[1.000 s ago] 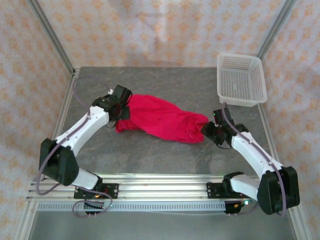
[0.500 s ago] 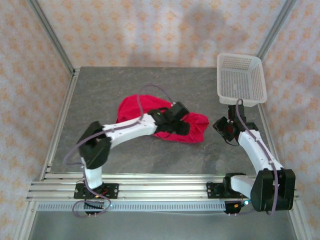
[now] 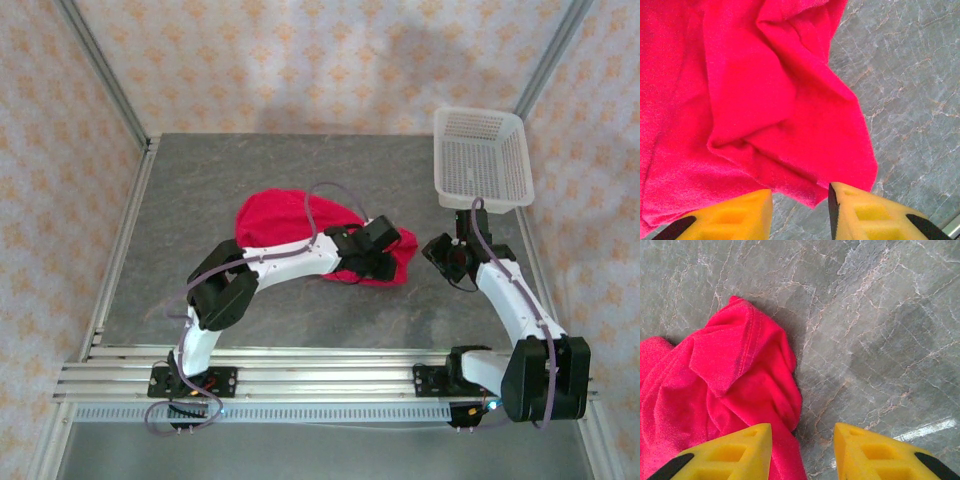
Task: Fold the inside-out t-shirt
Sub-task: Turn the T-shirt inside out at the center of the table, then flatten out the T-shirt at the center of the table.
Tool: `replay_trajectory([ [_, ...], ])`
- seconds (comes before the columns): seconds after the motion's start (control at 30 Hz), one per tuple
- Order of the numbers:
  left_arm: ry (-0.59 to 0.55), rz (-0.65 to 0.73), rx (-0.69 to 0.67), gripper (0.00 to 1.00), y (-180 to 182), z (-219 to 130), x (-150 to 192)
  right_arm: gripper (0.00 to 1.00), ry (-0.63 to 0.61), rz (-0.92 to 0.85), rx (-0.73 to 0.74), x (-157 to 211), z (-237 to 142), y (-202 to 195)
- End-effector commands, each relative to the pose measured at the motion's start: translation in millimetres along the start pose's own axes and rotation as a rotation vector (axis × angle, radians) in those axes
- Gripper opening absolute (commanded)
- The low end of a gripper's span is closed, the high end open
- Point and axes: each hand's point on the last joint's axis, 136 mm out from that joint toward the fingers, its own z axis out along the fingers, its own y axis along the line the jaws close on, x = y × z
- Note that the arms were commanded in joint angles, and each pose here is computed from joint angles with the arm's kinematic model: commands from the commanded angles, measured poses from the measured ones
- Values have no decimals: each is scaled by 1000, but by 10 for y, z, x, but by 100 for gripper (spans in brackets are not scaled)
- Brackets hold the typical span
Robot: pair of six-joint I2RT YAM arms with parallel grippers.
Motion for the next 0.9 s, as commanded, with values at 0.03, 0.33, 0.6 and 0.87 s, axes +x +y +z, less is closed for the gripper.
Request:
replay_trajectory([
  [0.03, 6, -12, -4, 33, -51, 66, -12, 37, 8, -5, -15, 10, 14, 19],
  [0.33, 30, 6, -36, 30, -27, 180, 74, 37, 14, -3, -21, 14, 26, 30],
  [0.6, -1, 31, -61, 0, -27, -17, -29, 37, 48, 18, -84, 42, 104, 159],
  [0.87, -112, 30, 11, 0, -227, -655, -400, 38, 134, -17, -127, 213, 485, 502],
])
